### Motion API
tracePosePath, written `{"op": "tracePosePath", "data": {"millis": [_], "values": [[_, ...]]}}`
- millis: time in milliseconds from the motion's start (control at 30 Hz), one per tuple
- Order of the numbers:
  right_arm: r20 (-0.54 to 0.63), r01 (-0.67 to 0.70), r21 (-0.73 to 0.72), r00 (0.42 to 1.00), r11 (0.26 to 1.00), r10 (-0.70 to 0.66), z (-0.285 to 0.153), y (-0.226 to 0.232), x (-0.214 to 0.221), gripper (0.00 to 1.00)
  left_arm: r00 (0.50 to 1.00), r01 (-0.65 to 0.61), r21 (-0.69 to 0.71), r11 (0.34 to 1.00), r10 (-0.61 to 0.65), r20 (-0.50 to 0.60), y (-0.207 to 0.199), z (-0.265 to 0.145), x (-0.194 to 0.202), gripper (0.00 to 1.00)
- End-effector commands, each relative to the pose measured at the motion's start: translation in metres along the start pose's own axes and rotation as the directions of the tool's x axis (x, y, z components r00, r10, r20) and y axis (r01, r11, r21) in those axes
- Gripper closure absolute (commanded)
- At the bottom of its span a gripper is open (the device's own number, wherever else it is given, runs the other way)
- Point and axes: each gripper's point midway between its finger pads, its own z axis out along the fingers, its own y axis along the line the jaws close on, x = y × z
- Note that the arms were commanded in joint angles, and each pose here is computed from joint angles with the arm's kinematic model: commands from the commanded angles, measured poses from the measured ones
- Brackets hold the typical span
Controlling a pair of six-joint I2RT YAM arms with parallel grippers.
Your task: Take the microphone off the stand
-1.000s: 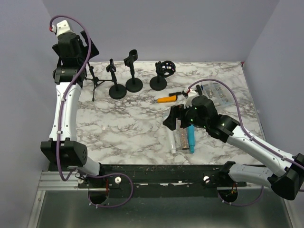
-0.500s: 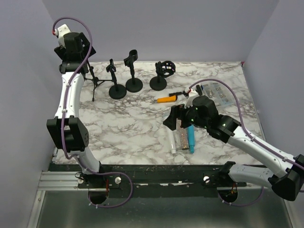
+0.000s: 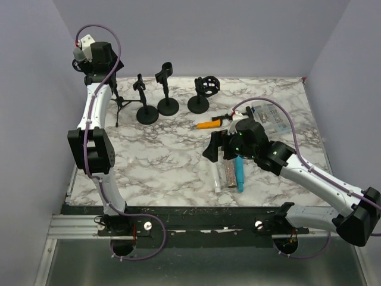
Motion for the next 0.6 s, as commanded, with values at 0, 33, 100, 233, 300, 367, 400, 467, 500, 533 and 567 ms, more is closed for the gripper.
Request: {"op": "tracePosePath", "data": {"millis": [0,33,100,233,300,367,400,467,500,533,567], "values": [[0.000,-0.009,0.043,1.000,0.999,0.009,-0.001,-0.004,-0.010,0.00,0.997,0.024,-0.068,0.997,-0.019,0.075,0.010,0.015,-0.013,0.12],[0.001,-0.008,0.048,1.000,0.999,0.008,-0.001,-0.005,-0.010,0.00,0.997,0.021,-0.081,0.997,-0.014,0.080,0.012,0.017,-0.012,0.14],[0.010,-0.013,0.048,1.000,0.999,0.013,-0.003,-0.004,-0.012,0.00,0.996,0.008,-0.097,0.995,0.001,0.092,0.015,0.020,-0.011,0.18],[0.017,-0.016,0.045,1.000,0.999,0.015,-0.005,-0.004,-0.012,0.00,0.994,-0.006,-0.136,0.991,0.021,0.109,0.024,0.022,-0.011,0.35],[0.018,-0.015,0.044,1.000,0.999,0.015,-0.005,-0.003,-0.012,0.00,0.994,-0.014,-0.154,0.988,0.030,0.106,0.027,0.021,-0.010,0.44],[0.025,-0.017,0.042,1.000,0.999,0.016,-0.007,-0.003,-0.015,0.00,0.994,-0.019,-0.163,0.986,0.036,0.101,0.029,0.019,-0.010,0.53],[0.027,-0.016,0.040,1.000,0.999,0.015,-0.007,-0.002,-0.015,0.00,0.994,-0.021,-0.171,0.985,0.039,0.102,0.031,0.016,-0.011,0.58],[0.036,-0.015,0.035,0.999,0.999,0.014,-0.008,-0.001,-0.017,0.00,0.993,-0.029,-0.188,0.982,0.049,0.103,0.036,0.011,-0.012,0.64],[0.038,-0.016,0.036,0.999,0.999,0.014,-0.009,-0.002,-0.017,0.00,0.993,-0.033,-0.197,0.980,0.055,0.108,0.039,0.008,-0.014,0.70],[0.041,-0.015,0.033,0.999,0.999,0.014,-0.009,-0.001,-0.017,0.00,0.992,-0.041,-0.207,0.977,0.065,0.111,0.042,0.004,-0.015,0.75],[0.042,-0.013,0.030,0.999,0.999,0.012,-0.010,-0.001,-0.017,0.00,0.990,-0.047,-0.215,0.976,0.074,0.117,0.045,-0.001,-0.018,0.79]]}}
